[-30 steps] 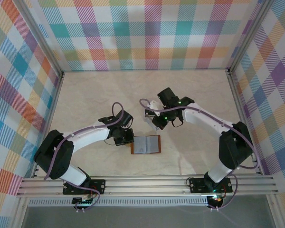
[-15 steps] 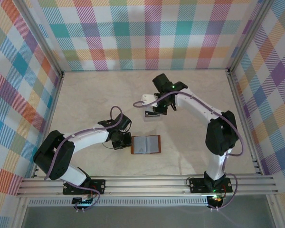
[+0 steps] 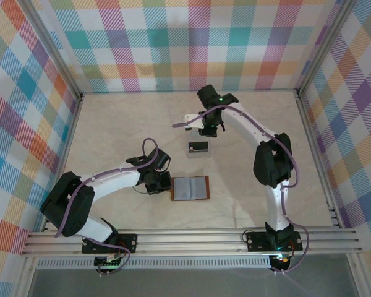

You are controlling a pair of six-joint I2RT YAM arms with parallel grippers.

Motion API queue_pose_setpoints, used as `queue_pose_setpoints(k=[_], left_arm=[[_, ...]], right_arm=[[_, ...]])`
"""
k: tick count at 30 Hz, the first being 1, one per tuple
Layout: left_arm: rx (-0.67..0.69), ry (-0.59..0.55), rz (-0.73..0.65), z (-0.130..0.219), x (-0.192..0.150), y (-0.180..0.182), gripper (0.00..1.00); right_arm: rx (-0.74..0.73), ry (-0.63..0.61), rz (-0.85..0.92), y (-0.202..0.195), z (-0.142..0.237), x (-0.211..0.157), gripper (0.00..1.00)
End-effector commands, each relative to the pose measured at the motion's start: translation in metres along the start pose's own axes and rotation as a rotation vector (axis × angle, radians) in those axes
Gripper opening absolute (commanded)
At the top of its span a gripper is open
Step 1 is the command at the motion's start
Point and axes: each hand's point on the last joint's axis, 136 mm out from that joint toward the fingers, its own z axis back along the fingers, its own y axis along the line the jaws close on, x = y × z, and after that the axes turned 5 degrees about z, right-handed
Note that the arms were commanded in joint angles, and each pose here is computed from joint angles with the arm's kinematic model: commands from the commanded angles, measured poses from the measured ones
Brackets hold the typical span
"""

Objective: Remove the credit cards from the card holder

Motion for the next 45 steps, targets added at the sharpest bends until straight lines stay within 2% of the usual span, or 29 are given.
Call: queue_pose_setpoints(k=[1, 8, 23, 26, 30, 45], left_arm=[[0.012, -0.004, 0.021, 0.002, -0.001, 0.006, 0.11], [0.014, -0.003, 0.021, 0.003, -0.001, 0.007, 0.11], [0.014, -0.010, 0.020, 0.006, -0.003, 0.012, 0.11], [0.014, -0.014, 0.019, 0.008, -0.003, 0.012, 0.11], [0.017, -0.022, 0.023, 0.010, -0.003, 0.014, 0.11], [0.012, -0.031, 0.023, 0.016, -0.002, 0.012, 0.11]], right_arm=[[0.072, -0.019, 0.019, 0.011, -0.006, 0.002, 0.00], [0.114, 0.013, -0.001, 0.016, -0.028, -0.007, 0.00], [0.272, 0.052, -0.114, 0.049, -0.029, -0.001, 0.00], [0.255, 0.043, -0.104, 0.044, -0.032, 0.003, 0.02], [0.200, 0.040, -0.092, 0.029, -0.035, 0.005, 0.20], [-0.028, 0.054, -0.077, -0.017, -0.023, 0.006, 0.24]])
